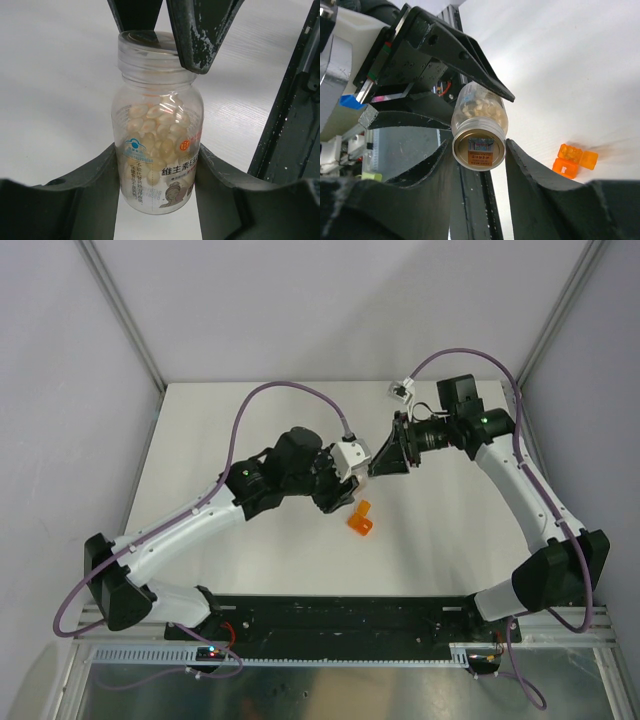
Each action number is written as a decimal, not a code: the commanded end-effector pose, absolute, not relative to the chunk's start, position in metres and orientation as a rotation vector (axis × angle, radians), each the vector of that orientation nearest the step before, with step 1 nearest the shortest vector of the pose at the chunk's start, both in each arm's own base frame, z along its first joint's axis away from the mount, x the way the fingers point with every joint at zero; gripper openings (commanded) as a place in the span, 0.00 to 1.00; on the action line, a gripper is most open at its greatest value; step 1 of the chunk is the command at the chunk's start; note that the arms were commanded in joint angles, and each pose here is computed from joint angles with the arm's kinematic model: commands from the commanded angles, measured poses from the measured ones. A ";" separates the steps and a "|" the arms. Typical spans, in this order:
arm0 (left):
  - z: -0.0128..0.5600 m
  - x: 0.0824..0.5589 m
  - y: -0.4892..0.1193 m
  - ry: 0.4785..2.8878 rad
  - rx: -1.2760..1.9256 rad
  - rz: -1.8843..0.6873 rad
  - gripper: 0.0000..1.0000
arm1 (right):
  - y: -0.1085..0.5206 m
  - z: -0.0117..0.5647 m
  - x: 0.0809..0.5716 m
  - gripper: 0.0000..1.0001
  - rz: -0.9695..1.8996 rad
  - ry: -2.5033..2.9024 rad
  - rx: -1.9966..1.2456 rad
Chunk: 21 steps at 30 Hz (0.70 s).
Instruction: Sort the pills into containers
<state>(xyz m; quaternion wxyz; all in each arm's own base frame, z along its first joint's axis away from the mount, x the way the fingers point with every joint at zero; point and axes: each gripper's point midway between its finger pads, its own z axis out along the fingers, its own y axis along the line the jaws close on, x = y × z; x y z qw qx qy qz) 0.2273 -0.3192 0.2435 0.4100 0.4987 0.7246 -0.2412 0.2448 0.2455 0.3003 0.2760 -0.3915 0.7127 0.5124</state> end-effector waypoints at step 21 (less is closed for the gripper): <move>0.297 0.271 -0.331 1.665 0.996 -0.252 0.00 | 0.263 0.273 0.264 0.15 1.652 2.175 -0.770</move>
